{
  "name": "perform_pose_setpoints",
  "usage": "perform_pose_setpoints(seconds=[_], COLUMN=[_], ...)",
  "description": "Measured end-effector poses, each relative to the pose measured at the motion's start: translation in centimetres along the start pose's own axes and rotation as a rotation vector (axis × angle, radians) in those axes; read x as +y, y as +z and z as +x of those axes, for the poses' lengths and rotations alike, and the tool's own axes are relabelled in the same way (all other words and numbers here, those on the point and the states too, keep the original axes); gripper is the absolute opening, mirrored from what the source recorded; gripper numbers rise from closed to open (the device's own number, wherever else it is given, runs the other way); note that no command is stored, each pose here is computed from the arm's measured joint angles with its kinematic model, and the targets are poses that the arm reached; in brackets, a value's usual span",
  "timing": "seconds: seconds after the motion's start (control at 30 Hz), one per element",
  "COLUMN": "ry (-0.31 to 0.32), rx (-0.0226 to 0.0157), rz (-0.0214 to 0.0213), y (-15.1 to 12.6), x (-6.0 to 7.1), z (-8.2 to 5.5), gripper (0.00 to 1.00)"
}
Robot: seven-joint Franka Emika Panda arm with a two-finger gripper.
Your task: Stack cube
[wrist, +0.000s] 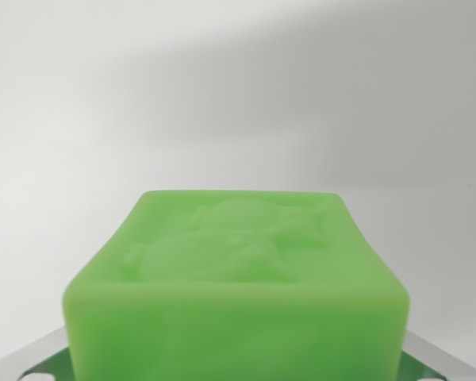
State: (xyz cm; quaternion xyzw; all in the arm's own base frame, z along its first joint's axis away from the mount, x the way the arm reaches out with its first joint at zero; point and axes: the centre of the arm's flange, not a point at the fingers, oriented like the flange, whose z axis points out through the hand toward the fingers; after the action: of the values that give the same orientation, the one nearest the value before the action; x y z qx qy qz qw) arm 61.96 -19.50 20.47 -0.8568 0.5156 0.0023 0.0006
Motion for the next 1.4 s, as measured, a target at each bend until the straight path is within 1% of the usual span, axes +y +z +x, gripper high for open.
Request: perform_pose_setpoints(seconds=[0.1,0.2,0.27,0.43,0.63,0.83,0.9,1.0,1.17,1.33,1.4], ry=[-0.016,-0.034,-0.046,-0.074,-0.109,-0.149,-0.16,-0.18,-0.214,-0.245,-0.258], rx=[-0.0001,0.0008,0.0003,0.0005,-0.0005,0.0002,0.0,0.0005,-0.0009,-0.0008,-0.0003], rz=[0.0,0.0011,0.0005,0.0006,-0.0002,0.0003,-0.0003,-0.0006,-0.0016,-0.0012,-0.0004], y=[-0.1,-0.2,-0.2,-0.4,-0.5,-0.7,-0.8,-0.9,-1.0,-1.1,-1.2], x=[0.1,0.2,0.3,0.5,0.7,0.9,1.0,1.1,1.3,1.5,1.6], z=[-0.5,-1.0,-1.4,-2.2,-3.3,-4.5,-4.8,-5.4,-6.5,-7.4,-7.8], gripper=[0.0,0.0,0.0,0.0,0.0,0.0,0.0,0.0,0.0,0.0,0.0])
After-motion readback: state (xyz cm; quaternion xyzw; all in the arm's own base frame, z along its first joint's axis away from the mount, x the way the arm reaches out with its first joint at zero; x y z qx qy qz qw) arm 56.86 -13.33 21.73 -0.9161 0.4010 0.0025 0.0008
